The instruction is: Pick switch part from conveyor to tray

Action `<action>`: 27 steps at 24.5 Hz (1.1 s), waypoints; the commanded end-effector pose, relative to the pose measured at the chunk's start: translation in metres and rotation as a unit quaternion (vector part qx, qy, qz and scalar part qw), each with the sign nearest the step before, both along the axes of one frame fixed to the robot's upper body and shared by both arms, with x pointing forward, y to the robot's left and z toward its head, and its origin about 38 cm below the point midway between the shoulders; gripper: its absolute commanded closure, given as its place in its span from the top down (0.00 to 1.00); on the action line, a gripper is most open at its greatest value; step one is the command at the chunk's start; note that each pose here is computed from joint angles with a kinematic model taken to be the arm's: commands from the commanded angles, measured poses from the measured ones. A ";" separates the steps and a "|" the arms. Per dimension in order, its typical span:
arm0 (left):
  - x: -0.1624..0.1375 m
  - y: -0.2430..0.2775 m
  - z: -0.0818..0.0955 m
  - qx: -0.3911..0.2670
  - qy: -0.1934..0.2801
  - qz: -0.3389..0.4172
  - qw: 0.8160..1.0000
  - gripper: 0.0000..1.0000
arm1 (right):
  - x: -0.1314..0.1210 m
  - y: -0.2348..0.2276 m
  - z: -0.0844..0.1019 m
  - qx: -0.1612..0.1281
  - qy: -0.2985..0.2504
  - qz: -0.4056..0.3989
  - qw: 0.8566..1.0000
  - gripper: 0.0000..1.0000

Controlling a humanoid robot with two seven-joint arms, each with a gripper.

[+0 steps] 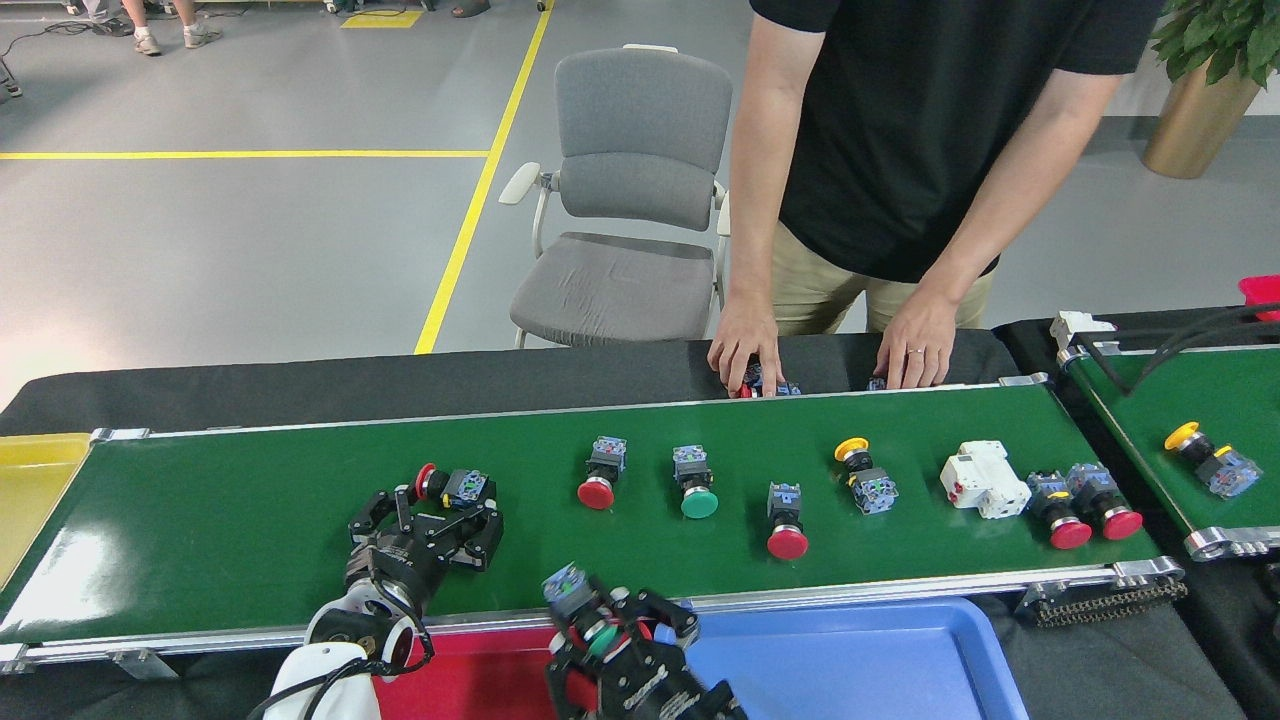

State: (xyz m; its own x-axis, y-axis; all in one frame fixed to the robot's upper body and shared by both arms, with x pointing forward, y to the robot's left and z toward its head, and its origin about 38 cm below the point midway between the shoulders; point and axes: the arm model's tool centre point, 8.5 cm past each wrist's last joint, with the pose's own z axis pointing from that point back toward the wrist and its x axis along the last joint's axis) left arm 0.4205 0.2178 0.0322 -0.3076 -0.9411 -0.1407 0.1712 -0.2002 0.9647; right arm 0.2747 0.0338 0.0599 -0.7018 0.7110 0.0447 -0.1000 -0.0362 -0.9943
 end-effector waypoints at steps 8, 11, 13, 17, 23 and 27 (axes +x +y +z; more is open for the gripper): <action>-0.141 -0.001 0.017 0.004 -0.011 -0.180 0.984 1.00 | 0.011 -0.074 0.014 0.022 -0.040 -0.073 0.996 1.00; -0.156 0.006 0.008 0.002 0.007 -0.172 0.985 1.00 | 0.023 -0.143 0.006 0.040 -0.050 -0.211 0.975 1.00; -0.161 0.009 0.005 -0.006 0.011 -0.167 0.986 1.00 | 0.019 -0.187 -0.005 0.043 -0.049 -0.300 0.952 1.00; -0.163 0.034 0.008 -0.022 -0.002 -0.109 0.994 1.00 | 0.010 -0.247 -0.020 0.061 -0.035 -0.422 0.904 1.00; -0.161 0.108 0.026 -0.012 -0.083 0.077 0.994 1.00 | 0.026 -0.234 -0.020 0.052 0.001 -0.408 0.912 1.00; -0.163 0.110 0.025 -0.012 -0.084 0.078 0.993 1.00 | 0.055 -0.208 -0.016 0.029 0.008 -0.392 0.919 0.99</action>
State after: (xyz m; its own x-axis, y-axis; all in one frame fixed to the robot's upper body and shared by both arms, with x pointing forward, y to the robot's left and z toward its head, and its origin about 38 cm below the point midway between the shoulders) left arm 0.2556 0.3254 0.0509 -0.1410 -0.9791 -0.1464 0.0671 -0.1570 0.9853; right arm 0.3224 -0.1787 0.0403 0.0154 0.9941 0.1072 -0.0783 0.1081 -0.9910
